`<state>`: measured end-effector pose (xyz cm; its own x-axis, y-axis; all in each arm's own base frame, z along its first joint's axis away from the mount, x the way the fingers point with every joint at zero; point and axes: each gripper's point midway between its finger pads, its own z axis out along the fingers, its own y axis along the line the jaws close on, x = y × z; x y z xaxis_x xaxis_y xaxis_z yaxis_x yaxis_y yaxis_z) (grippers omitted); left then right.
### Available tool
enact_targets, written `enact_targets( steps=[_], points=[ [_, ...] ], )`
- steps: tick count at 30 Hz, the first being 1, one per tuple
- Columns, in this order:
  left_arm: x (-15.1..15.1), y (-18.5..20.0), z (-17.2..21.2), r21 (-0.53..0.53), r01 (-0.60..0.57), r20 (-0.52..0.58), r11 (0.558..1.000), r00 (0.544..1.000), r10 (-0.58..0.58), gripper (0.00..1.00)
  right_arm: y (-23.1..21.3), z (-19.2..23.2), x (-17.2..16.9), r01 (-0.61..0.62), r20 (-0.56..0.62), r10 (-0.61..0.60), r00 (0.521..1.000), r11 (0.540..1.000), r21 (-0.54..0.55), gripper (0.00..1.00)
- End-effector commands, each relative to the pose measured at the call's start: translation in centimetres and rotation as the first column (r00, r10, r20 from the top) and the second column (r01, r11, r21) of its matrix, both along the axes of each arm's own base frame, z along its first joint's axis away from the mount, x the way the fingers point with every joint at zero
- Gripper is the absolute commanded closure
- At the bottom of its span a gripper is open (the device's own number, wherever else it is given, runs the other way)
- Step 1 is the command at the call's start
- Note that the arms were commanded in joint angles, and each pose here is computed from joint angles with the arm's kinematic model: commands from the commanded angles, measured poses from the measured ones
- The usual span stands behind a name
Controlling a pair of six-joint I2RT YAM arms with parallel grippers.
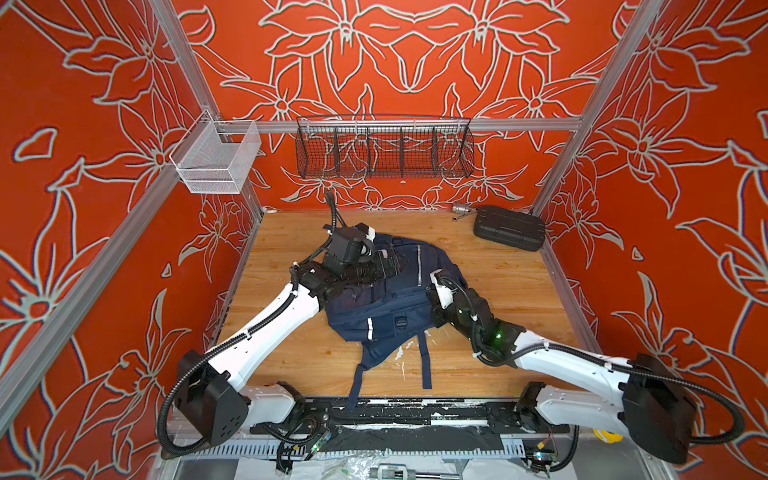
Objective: Pack the student bag
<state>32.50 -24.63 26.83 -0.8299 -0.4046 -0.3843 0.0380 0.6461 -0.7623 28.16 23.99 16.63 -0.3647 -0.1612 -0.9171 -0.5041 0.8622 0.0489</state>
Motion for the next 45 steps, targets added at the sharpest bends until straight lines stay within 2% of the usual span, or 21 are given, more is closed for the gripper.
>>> enact_targets(
  steps=[1,4,7,16,20,22,24,25,27,31,35,39,45],
  points=[
    [-0.2,-1.3,-1.9,-0.23,-0.337,-0.375,0.913,0.896,0.236,0.04,0.7,0.6,-0.2,-0.032,0.008,0.032,0.999,0.998,0.045,1.0],
    [-1.2,-2.2,-2.5,-0.286,-0.468,-0.465,0.836,0.831,0.306,0.17,0.8,0.6,-0.4,-0.043,0.009,0.043,0.999,0.998,0.042,1.0],
    [-2.4,-2.1,-3.4,-0.269,-0.567,-0.534,0.779,0.761,0.369,0.23,0.7,0.4,-0.6,-0.047,0.008,0.047,0.999,0.998,0.046,1.0],
    [-1.3,-3.7,-7.3,-0.288,-0.688,-0.616,0.666,0.666,0.421,0.3,0.8,-0.3,-0.9,-0.057,-0.012,0.058,0.998,0.997,0.051,1.0],
    [0.0,-4.0,-9.0,-0.28,-0.722,-0.622,0.633,0.638,0.453,0.38,0.9,-0.4,-1.1,-0.07,-0.017,0.071,0.997,0.997,0.042,1.0],
    [0.4,-4.3,-9.5,-0.274,-0.732,-0.629,0.624,0.627,0.46,0.46,1.1,-0.5,-1.1,-0.079,-0.022,0.08,0.997,0.996,0.04,1.0],
    [0.7,-4.5,-10.2,-0.255,-0.732,-0.627,0.632,0.623,0.468,0.6,1.2,-0.5,-1.1,-0.081,-0.025,0.082,0.996,0.996,0.036,1.0],
    [0.8,-4.6,-10.4,-0.246,-0.726,-0.627,0.642,0.624,0.466,0.7,1.2,-0.4,-1.0,-0.08,-0.026,0.081,0.996,0.996,0.035,1.0],
    [0.6,-4.7,-11.2,-0.206,-0.697,-0.637,0.687,0.628,0.446,0.98,1.0,-0.2,-0.8,-0.064,-0.026,0.065,0.998,0.997,0.035,1.0],
    [-0.2,-3.3,-11.9,-0.133,-0.572,-0.627,0.81,0.681,0.378,1.0,-0.6,0.5,-0.1,0.005,-0.031,-0.004,1.0,0.999,0.046,1.0],
    [-2.5,-0.4,-12.0,-0.045,-0.448,-0.631,0.893,0.706,0.322,1.0,-3.7,0.7,1.2,0.095,-0.069,-0.089,0.994,0.992,0.08,1.0],
    [-4.2,1.3,-11.9,-0.046,-0.35,-0.638,0.936,0.731,0.242,1.0,-6.2,0.3,2.9,0.142,-0.111,-0.137,0.984,0.989,0.034,1.0],
    [-5.1,1.7,-11.9,-0.036,-0.169,-0.676,0.985,0.73,0.1,1.0,-6.8,-0.2,4.4,0.129,-0.145,-0.124,0.982,0.991,0.026,1.0]
  ],
)
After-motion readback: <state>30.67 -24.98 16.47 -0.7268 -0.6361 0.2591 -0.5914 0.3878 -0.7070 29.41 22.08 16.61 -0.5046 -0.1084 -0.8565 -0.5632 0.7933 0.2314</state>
